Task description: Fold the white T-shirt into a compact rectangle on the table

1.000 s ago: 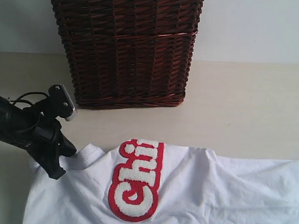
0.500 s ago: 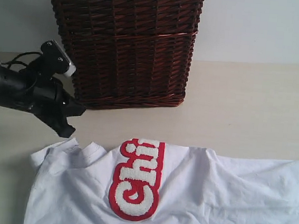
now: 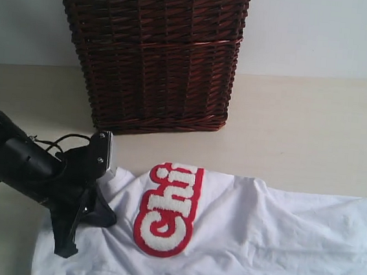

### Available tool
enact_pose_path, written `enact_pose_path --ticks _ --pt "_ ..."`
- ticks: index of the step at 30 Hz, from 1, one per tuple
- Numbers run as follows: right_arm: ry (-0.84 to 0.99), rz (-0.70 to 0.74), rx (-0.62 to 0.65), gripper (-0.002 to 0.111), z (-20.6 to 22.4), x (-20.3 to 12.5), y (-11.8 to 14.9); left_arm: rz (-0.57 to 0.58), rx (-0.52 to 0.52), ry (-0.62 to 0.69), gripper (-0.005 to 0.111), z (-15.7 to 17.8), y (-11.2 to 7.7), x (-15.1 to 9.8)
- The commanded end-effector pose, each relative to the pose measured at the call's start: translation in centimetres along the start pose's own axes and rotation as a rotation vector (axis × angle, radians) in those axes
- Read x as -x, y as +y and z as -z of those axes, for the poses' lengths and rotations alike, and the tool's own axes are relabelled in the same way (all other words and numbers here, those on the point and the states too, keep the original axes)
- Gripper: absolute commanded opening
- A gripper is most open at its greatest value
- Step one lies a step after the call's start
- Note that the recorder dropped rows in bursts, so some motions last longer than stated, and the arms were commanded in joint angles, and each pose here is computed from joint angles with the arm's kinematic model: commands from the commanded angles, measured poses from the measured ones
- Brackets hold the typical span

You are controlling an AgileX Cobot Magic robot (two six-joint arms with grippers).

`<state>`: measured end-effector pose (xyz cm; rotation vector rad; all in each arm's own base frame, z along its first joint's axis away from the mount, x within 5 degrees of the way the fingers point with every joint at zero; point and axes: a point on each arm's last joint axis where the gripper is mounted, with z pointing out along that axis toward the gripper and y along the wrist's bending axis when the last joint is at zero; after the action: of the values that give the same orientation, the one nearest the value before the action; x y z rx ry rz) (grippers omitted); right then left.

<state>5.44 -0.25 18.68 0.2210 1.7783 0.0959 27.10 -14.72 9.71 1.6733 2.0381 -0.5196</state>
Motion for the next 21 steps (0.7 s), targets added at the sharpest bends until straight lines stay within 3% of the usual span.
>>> enact_pose_path --ticks 1,8,13,15,16,18,21 --pt "-0.010 0.015 0.003 0.046 0.0 0.0 0.0 0.031 0.228 0.133 0.000 -0.3 2.5 -1.4" --pt "-0.010 0.015 0.003 0.046 0.0 0.0 0.0 0.062 0.249 0.135 0.000 -0.2 2.6 -1.4" --pt "-0.022 0.015 0.004 0.046 0.0 0.1 0.0 0.110 0.273 -0.039 0.000 4.3 2.0 2.1" --pt "-0.022 0.015 0.004 0.046 0.0 0.1 0.0 0.080 0.162 -0.134 0.000 8.1 0.2 3.8" --pt "-0.022 0.015 0.004 0.046 0.0 0.1 0.0 0.014 -0.066 -0.143 0.000 9.6 -2.2 3.9" --pt "-0.022 0.015 0.004 0.046 0.0 0.1 0.0 -0.144 -0.417 -0.098 0.000 10.9 -5.6 2.8" --pt "-0.022 0.015 0.004 0.046 0.0 0.1 0.0 -0.376 -0.505 -0.100 0.016 9.8 -8.0 0.3"
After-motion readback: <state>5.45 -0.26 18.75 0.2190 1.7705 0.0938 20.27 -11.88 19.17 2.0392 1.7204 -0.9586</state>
